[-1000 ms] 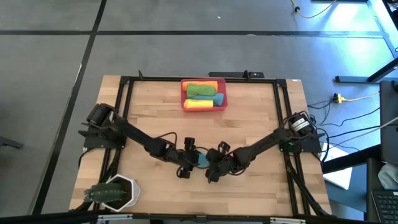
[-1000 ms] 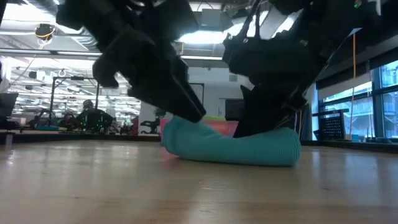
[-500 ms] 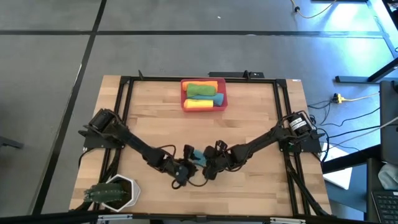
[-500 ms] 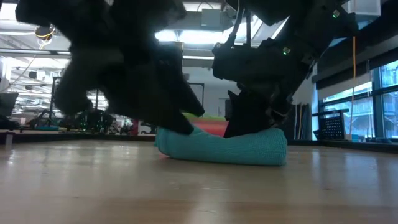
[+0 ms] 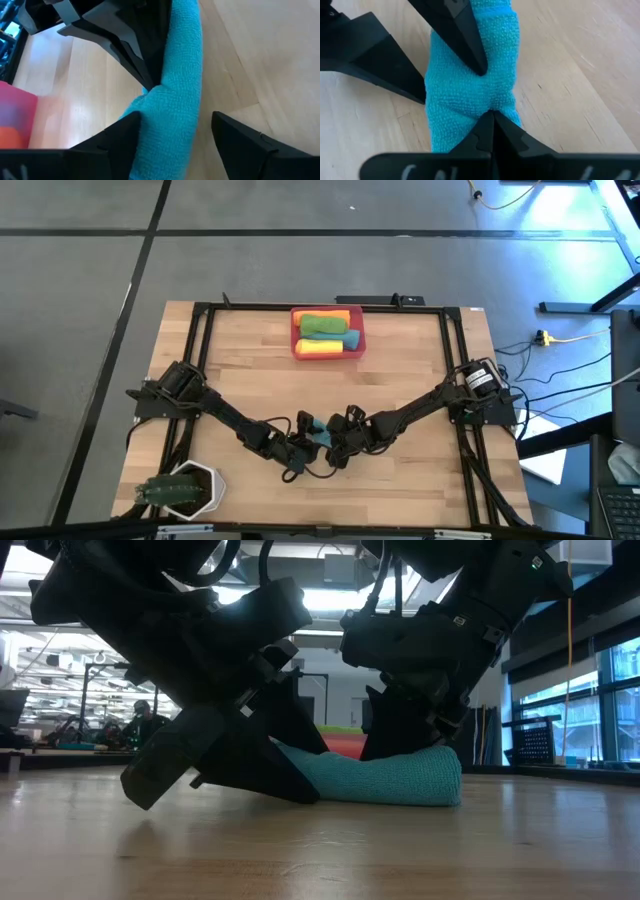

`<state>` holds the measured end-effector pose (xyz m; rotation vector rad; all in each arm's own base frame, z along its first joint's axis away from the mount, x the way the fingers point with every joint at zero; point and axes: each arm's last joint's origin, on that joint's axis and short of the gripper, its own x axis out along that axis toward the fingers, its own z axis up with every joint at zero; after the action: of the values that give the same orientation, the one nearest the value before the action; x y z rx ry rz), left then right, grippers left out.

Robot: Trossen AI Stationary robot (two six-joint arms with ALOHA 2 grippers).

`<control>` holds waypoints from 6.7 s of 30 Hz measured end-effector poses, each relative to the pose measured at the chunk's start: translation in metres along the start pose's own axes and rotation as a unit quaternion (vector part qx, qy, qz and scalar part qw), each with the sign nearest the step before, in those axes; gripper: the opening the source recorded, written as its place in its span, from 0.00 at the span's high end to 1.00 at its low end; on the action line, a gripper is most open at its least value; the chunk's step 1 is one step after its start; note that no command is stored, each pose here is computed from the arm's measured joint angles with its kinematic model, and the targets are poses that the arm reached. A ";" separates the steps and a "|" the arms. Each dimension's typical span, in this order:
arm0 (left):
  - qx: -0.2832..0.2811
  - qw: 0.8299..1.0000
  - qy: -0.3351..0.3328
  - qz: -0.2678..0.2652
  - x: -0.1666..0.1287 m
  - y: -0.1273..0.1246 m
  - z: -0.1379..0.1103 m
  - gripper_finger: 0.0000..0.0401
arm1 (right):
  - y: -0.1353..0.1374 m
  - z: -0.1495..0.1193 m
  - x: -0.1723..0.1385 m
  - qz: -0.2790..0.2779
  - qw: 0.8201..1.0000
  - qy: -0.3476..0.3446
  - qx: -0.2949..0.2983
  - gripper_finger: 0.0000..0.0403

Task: Roll microfiber towels into tight, uniform cylinder then place into a basket
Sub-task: Put the blue microfiber cloth into the red bin, then return to Home Position

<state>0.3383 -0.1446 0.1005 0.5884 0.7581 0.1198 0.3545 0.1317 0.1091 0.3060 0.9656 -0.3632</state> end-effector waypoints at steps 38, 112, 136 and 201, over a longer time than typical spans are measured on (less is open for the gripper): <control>-0.074 0.996 0.020 -0.051 -0.003 0.028 0.001 0.99 | 0.012 0.008 -0.112 -0.044 0.984 -0.161 -0.055 0.98; -0.236 0.968 0.053 0.066 -0.024 0.278 -0.067 0.58 | -0.004 0.006 -0.119 -0.131 0.971 -0.157 -0.121 0.95; -0.278 0.920 -0.273 -0.048 -0.222 0.248 -0.046 0.73 | -0.041 0.077 -0.215 0.133 0.913 -0.274 -0.271 0.95; -0.340 0.846 -0.406 -0.065 -0.177 0.137 -0.187 0.73 | -0.226 -0.079 -0.145 0.136 0.865 -0.467 -0.123 0.99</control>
<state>0.0970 0.0013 0.1756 -0.1237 -0.1044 -0.0006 0.1238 -0.0156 0.1679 0.0035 -0.0044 -0.0884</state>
